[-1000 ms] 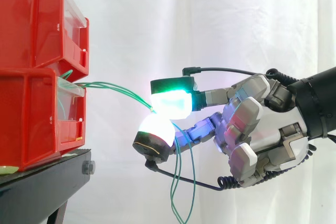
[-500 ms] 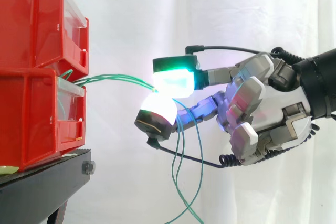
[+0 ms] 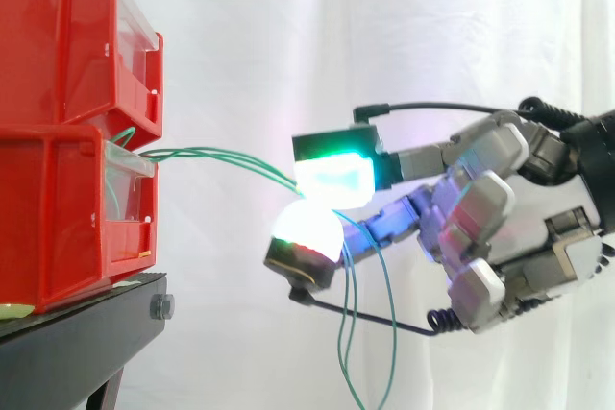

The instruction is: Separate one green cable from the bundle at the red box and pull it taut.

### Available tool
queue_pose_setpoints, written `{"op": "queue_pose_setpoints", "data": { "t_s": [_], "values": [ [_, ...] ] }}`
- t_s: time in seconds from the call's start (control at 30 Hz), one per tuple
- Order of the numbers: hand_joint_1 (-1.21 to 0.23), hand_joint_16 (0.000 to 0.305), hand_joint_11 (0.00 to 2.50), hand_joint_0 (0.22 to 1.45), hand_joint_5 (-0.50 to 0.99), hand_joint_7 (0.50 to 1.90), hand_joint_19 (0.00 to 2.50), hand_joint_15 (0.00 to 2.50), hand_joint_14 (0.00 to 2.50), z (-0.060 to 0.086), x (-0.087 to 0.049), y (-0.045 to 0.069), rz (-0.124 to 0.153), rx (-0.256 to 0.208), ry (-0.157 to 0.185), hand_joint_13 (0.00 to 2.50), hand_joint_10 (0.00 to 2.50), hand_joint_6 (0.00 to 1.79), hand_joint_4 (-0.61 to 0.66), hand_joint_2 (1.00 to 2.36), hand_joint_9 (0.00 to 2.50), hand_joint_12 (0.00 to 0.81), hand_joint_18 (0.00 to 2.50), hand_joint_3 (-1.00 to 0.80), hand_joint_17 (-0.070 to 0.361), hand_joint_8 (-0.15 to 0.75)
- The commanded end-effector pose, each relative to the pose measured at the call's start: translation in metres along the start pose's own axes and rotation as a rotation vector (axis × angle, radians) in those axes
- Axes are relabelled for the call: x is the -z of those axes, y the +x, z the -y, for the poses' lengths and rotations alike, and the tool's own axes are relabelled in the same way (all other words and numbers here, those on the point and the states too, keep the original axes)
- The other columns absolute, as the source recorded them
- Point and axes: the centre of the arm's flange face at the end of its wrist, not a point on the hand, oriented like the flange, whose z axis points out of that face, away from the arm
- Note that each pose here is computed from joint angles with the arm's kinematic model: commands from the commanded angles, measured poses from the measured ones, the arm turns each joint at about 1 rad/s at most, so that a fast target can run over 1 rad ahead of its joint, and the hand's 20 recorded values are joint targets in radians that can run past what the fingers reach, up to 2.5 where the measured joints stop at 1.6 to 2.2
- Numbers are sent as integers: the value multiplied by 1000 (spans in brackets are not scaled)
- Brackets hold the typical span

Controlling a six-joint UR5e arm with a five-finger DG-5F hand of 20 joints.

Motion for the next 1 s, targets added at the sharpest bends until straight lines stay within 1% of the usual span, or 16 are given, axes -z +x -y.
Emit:
{"op": "queue_pose_setpoints", "data": {
  "t_s": [0.0, 0.03, 0.07, 0.1, 0.13, 0.33, 0.4, 0.5, 0.53, 0.67, 0.77, 0.83, 0.87, 0.9, 0.97],
  "values": [
    [-651, 70, 517, 728, 148, 1286, 422, 595, 19, 7, 9, 0, 19, 11, 3, 1831, 20, 502, 26, 1015, 2200, 447, 1813, -255, 157, 123],
    [-650, 69, 515, 728, 148, 1290, 421, 588, 20, 10, 9, -1, 24, 13, 3, 1831, 20, 503, 33, 1015, 2199, 451, 1813, -258, 156, 118],
    [-650, 69, 515, 729, 148, 1285, 423, 589, 20, 10, 10, 0, 29, 11, -5, 1831, 20, 503, 31, 1014, 2198, 453, 1812, -261, 156, 119],
    [-650, 70, 514, 728, 148, 1285, 422, 578, 19, 10, 10, 0, 29, 11, -5, 1833, 20, 503, 26, 1015, 2198, 448, 1812, -258, 157, 119],
    [-650, 69, 521, 728, 148, 1284, 420, 582, 20, 5, 14, 2, 36, 9, -15, 1832, 20, 503, 31, 1015, 2198, 450, 1812, -257, 156, 119],
    [-648, 69, 522, 727, 147, 1288, 423, 590, 20, -3, 21, 6, 42, 19, -27, 1835, 20, 503, 27, 1014, 2198, 453, 1808, -265, 156, 124],
    [-646, 69, 522, 724, 147, 1287, 423, 583, 19, -3, 21, 5, 53, 32, -33, 1834, 22, 503, 26, 1014, 2198, 451, 1808, -264, 156, 124],
    [-646, 69, 520, 724, 147, 1288, 431, 584, 21, -6, 23, 6, 69, 53, -44, 1834, 22, 503, 23, 1015, 2195, 452, 1805, -264, 156, 132],
    [-645, 69, 520, 724, 147, 1287, 431, 589, 20, -8, 25, 7, 78, 62, -50, 1833, 22, 502, 28, 1015, 2194, 448, 1805, -266, 155, 137],
    [-641, 69, 515, 721, 147, 1292, 434, 584, 20, -8, 26, 9, 87, 75, -54, 1828, 20, 503, 21, 1015, 2191, 442, 1802, -278, 155, 136],
    [-627, 70, 519, 697, 145, 1298, 438, 592, 19, -8, 27, 10, 95, 87, -56, 1824, 23, 502, 34, 1013, 2189, 439, 1801, -327, 157, 140],
    [-612, 70, 520, 673, 144, 1304, 441, 585, 20, -9, 27, 10, 105, 95, -66, 1821, 20, 502, 49, 1010, 2187, 436, 1802, -377, 158, 142],
    [-587, 71, 513, 637, 144, 1310, 450, 588, 19, -8, 27, 11, 108, 97, -67, 1818, 20, 502, 61, 1006, 2187, 434, 1801, -434, 159, 144],
    [-542, 72, 503, 573, 143, 1305, 439, 580, 20, -9, 27, 11, 110, 97, -70, 1817, 21, 502, 77, 1000, 2190, 438, 1816, -500, 162, 148],
    [-516, 75, 499, 529, 144, 1302, 426, 573, 18, -10, 27, 11, 115, 97, -76, 1828, 19, 502, 87, 1000, 2199, 442, 1849, -500, 168, 150]
  ]
}}
